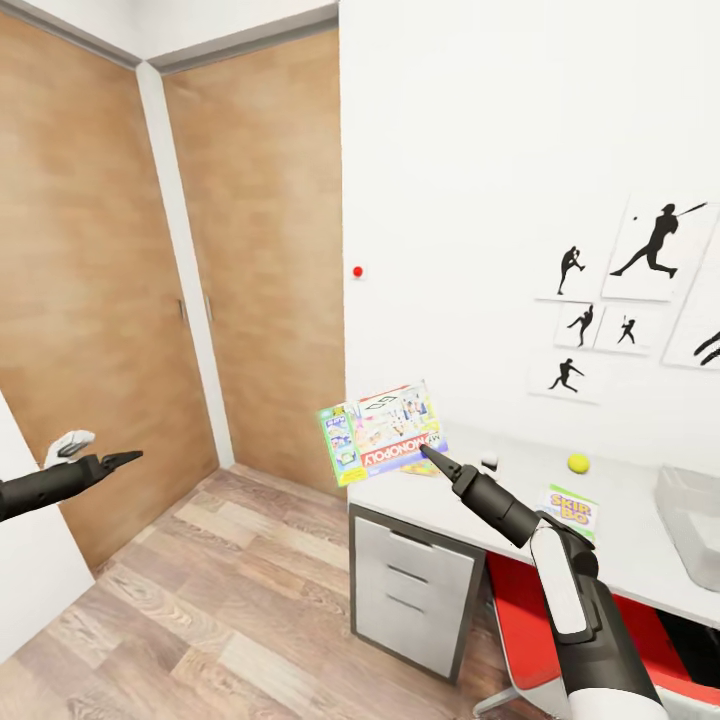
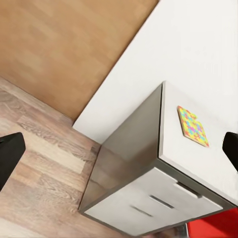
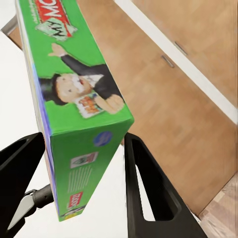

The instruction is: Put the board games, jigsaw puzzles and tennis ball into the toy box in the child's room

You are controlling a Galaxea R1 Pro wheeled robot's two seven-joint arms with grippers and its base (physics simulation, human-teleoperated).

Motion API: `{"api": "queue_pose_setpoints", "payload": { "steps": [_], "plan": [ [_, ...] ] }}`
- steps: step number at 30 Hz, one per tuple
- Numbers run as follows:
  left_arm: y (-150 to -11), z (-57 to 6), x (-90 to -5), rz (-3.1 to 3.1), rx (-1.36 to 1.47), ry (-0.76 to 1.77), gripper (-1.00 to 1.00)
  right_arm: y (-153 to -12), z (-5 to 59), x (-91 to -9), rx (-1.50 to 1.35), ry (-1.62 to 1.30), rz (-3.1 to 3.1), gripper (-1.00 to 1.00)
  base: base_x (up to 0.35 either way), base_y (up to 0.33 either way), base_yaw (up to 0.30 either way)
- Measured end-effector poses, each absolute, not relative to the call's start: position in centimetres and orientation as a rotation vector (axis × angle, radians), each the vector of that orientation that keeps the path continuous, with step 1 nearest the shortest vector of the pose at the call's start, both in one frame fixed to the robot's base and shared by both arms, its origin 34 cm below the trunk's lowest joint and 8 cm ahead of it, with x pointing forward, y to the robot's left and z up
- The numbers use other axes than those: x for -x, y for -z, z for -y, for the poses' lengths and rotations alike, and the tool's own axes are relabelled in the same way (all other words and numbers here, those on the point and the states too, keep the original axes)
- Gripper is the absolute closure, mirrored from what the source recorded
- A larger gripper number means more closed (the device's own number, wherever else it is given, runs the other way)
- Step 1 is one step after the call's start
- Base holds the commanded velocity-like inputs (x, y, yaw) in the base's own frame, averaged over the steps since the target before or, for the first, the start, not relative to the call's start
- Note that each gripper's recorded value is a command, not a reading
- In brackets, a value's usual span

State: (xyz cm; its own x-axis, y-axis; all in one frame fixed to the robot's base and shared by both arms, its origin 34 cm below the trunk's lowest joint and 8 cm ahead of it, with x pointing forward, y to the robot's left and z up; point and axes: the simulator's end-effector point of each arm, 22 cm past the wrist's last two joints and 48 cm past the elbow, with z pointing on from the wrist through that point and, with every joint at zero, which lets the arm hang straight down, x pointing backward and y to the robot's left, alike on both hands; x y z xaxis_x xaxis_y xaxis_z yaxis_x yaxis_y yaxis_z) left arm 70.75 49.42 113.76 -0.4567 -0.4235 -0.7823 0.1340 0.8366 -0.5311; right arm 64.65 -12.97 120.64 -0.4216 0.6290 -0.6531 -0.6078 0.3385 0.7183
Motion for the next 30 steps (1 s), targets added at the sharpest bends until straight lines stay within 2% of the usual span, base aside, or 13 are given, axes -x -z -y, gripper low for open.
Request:
{"api": "queue_pose_setpoints", "payload": {
  "steps": [21, 30],
  "plan": [
    [-114.6, -49.4, -70.6, -1.933, 0.210, 0.652, -1.00, -121.4, 13.0, -64.4, -0.011, -1.366, -1.456, 1.00, 0.000, 0.000, -0.245],
    [-114.6, -49.4, -70.6, -1.932, 0.210, 0.652, -1.00, -121.8, 12.8, -64.2, 0.000, -1.368, -1.448, 1.00, 0.000, 0.000, -0.037]
  ]
}}
